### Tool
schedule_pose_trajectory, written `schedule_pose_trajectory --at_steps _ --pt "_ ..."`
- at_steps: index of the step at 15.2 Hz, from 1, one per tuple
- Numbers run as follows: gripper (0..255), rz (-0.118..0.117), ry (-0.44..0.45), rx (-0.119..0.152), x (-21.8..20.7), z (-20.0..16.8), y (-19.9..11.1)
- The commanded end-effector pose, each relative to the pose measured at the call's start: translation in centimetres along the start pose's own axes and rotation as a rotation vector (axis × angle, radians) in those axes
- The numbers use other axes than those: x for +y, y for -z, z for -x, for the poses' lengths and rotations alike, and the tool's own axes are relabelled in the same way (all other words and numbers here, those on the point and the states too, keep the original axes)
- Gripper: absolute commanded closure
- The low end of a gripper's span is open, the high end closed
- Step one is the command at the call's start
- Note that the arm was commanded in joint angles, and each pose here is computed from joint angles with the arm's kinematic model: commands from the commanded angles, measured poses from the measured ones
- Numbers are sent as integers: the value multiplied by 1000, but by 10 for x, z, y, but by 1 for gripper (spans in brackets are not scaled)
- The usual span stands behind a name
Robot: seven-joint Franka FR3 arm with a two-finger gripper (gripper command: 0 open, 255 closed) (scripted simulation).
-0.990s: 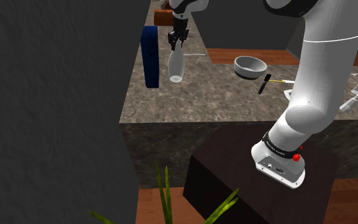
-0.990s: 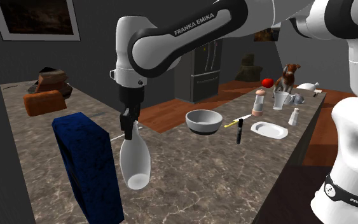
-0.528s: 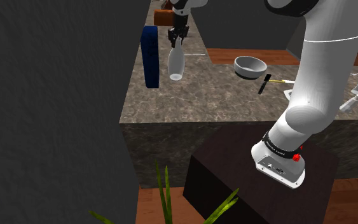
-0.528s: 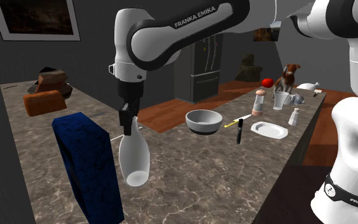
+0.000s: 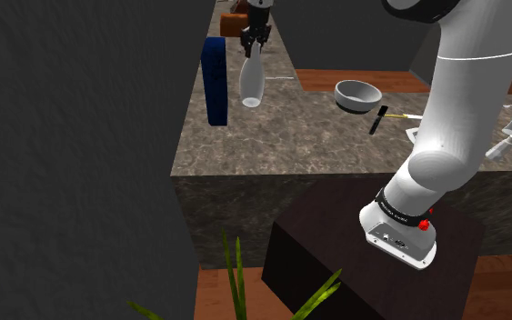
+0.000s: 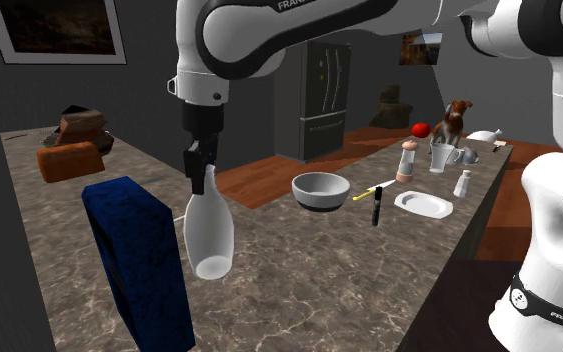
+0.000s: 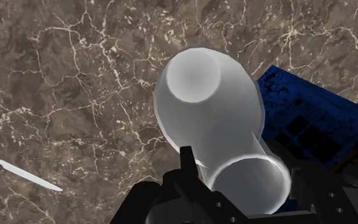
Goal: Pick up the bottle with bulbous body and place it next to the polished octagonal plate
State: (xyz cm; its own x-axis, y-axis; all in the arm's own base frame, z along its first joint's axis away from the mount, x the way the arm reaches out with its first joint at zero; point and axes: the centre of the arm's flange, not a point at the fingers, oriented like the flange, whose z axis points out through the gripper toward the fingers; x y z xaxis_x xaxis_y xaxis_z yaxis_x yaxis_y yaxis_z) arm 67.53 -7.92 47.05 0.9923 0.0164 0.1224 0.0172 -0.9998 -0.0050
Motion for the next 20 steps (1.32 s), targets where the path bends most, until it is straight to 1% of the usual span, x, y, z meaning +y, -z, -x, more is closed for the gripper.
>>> schedule_pose_trajectory --at_steps 1,6,20 --pt "255 0 0 0 0 0 11" --pt "255 0 0 0 0 -3 34" --pt "255 0 0 0 42 156 118"
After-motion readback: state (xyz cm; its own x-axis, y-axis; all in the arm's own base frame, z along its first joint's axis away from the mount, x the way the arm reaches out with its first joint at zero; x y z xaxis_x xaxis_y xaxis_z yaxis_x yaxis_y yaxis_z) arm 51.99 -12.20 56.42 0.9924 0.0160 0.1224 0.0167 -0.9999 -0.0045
